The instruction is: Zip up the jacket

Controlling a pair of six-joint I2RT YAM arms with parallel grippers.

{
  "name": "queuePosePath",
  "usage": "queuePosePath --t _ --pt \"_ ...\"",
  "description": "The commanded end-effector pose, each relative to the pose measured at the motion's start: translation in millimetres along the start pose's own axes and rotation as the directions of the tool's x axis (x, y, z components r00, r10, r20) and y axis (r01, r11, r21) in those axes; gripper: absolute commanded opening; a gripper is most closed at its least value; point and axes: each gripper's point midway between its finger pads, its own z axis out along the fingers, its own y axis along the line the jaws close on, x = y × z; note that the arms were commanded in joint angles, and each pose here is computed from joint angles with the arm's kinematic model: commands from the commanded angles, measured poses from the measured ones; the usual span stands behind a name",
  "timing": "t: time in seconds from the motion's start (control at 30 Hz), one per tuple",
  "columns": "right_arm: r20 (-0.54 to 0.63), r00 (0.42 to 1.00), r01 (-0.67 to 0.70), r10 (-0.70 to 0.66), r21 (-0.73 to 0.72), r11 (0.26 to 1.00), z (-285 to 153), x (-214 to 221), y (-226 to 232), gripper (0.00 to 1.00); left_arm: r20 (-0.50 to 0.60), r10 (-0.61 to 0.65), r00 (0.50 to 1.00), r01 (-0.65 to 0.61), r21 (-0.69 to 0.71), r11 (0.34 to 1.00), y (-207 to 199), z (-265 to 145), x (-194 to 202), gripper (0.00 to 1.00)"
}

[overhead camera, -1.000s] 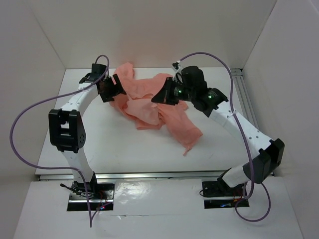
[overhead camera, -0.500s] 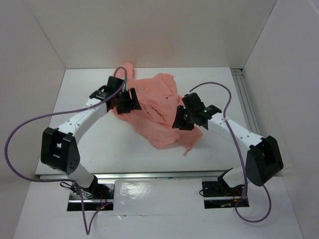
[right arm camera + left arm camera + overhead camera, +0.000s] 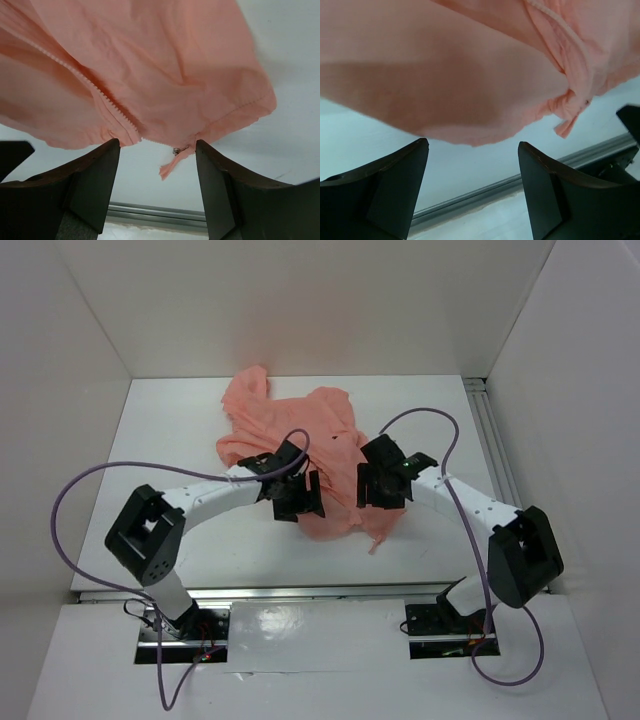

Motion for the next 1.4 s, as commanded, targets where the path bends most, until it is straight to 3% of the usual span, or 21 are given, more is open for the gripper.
queuePosePath --t 0.0,0.07,0.17,0.2,0.23,0.27,0.3,0.33,0.6,0.7,0.73,0.77,0.83,0.9,0.97,1.03,1.13,1.27,1.37 --pt "-0.036 0.999 0.04 -0.038 0.044 0.998 4 15 -8 0.7 -0.003 -0.079 0.997 0.079 -0.051 0.996 2 20 -4 0.85" --pt "-0.053 0.998 0.042 -0.04 0.04 0.998 6 20 -9 0.7 -0.027 -0.083 0.996 0.081 -0.065 0.995 5 31 -1 0.84" --pt "-0.057 0.997 0.05 -0.048 0.027 0.998 7 22 -7 0.7 -0.046 -0.079 0.996 0.075 -0.081 0.994 9 42 6 0.71" --pt "-0.063 0.996 0.061 -0.06 0.017 0.998 7 23 -6 0.7 -0.046 -0.079 0.996 0.075 -0.081 0.994 9 42 6 0.62" --pt "-0.063 0.996 0.062 -0.06 0.017 0.998 7 23 -6 0.7 -0.054 -0.081 0.995 0.076 -0.091 0.993 13 43 9 0.34" --pt "-0.07 0.995 0.074 -0.074 0.004 0.997 7 24 -5 0.7 -0.042 -0.08 0.996 0.075 -0.095 0.993 13 39 8 0.17" --pt "-0.075 0.994 0.074 -0.074 -0.005 0.997 8 27 -4 0.7 -0.046 -0.08 0.996 0.075 -0.106 0.991 18 34 7 0.04" --pt "-0.072 0.993 0.088 -0.09 -0.022 0.996 9 26 -1 0.7 -0.046 -0.082 0.996 0.076 -0.123 0.989 23 30 10 0.0" --pt "-0.124 0.976 0.168 -0.178 -0.09 0.982 16 49 10 0.7 -0.058 0.019 0.998 -0.029 -0.159 0.987 48 -17 19 0.0" --pt "-0.125 0.974 0.179 -0.191 -0.1 0.979 17 51 10 0.69 -0.066 0.052 0.996 -0.067 -0.261 0.963 71 -22 22 0.0" --pt "-0.125 0.974 0.179 -0.191 -0.1 0.979 17 51 10 0.69 -0.08 0.07 0.994 -0.09 -0.283 0.955 79 -22 26 0.04" --pt "-0.125 0.974 0.179 -0.191 -0.1 0.979 17 51 10 0.69 -0.084 0.079 0.993 -0.101 -0.296 0.95 82 -23 26 0.32" --pt "-0.124 0.972 0.189 -0.201 -0.102 0.977 17 51 10 0.69 -0.097 0.101 0.99 -0.126 -0.307 0.944 83 -29 29 0.67" --pt "-0.13 0.969 0.201 -0.211 -0.087 0.976 17 52 6 0.67 -0.042 0.14 0.989 -0.146 -0.299 0.943 70 -39 19 0.85" --pt "-0.115 0.973 0.191 -0.201 -0.092 0.977 13 51 6 0.67 -0.007 0.185 0.983 -0.179 -0.296 0.938 54 -54 23 0.85" --pt "-0.086 0.981 0.168 -0.176 -0.09 0.982 10 43 6 0.67 0.051 0.225 0.973 -0.197 -0.326 0.925 42 -66 17 0.77" --pt "-0.039 0.992 0.118 -0.12 -0.065 0.991 5 28 -1 0.67 0.049 0.291 0.955 -0.261 -0.316 0.912 14 -69 30 0.71" --pt "0.044 0.998 0.035 -0.034 -0.021 0.999 -4 6 -15 0.67 -0.004 0.28 0.96 -0.273 -0.234 0.933 -23 -44 49 0.7" --pt "0.101 0.995 -0.019 0.02 -0.013 1.0 -15 -10 -29 0.67 0.032 0.227 0.973 -0.217 -0.19 0.957 -45 -16 46 0.7"
